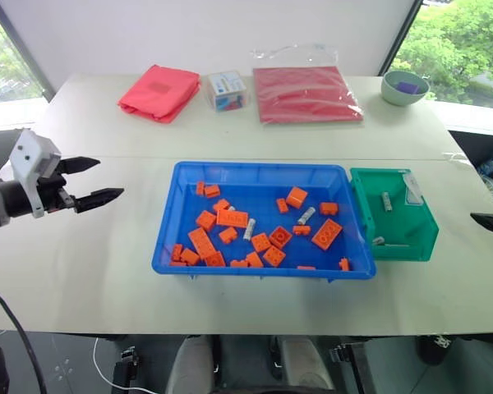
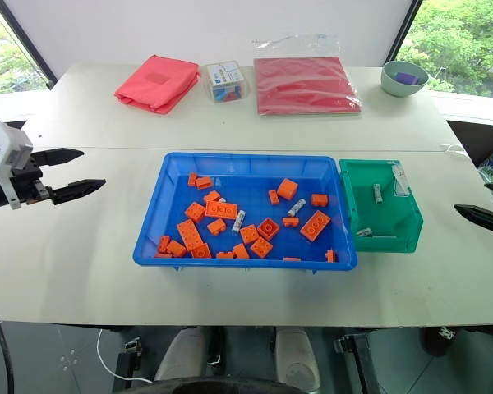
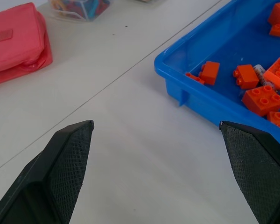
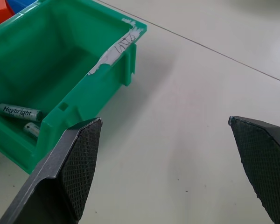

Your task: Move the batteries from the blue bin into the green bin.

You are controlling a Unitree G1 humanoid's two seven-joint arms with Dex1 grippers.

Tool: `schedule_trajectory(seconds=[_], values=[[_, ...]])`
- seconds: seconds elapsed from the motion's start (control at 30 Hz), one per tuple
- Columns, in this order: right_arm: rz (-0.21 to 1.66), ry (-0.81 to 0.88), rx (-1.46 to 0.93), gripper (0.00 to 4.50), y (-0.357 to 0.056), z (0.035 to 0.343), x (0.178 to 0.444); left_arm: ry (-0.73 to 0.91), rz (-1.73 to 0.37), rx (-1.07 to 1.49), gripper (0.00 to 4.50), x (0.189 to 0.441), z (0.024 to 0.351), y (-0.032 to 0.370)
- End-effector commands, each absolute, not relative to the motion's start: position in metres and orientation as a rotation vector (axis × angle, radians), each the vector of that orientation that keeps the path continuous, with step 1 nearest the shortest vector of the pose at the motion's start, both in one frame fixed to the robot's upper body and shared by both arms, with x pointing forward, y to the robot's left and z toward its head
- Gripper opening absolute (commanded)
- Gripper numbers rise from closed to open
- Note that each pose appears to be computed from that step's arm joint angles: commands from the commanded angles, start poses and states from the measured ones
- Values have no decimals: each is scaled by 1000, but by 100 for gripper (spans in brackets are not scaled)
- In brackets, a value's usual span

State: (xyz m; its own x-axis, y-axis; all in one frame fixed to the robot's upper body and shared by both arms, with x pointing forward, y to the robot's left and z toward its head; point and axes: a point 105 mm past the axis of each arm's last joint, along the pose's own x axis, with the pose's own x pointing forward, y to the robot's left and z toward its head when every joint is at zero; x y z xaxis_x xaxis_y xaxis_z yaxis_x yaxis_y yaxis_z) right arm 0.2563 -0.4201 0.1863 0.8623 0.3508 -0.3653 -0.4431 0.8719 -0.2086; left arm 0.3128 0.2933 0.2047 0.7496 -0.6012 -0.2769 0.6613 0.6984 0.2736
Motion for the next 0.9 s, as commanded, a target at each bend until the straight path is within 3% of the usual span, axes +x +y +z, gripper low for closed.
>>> schedule_trajectory(seconds=[0.03,0.67,0.8,0.9], values=[[425,297,-313,447,-420,193,257,127,-691,388,450,310,222,296],[389,304,-347,447,-428,197,262,128,-714,363,450,312,221,285],[501,259,-374,447,-405,222,272,105,-822,336,450,300,225,261],[702,180,-418,447,-352,249,287,135,-1007,366,450,277,225,229]])
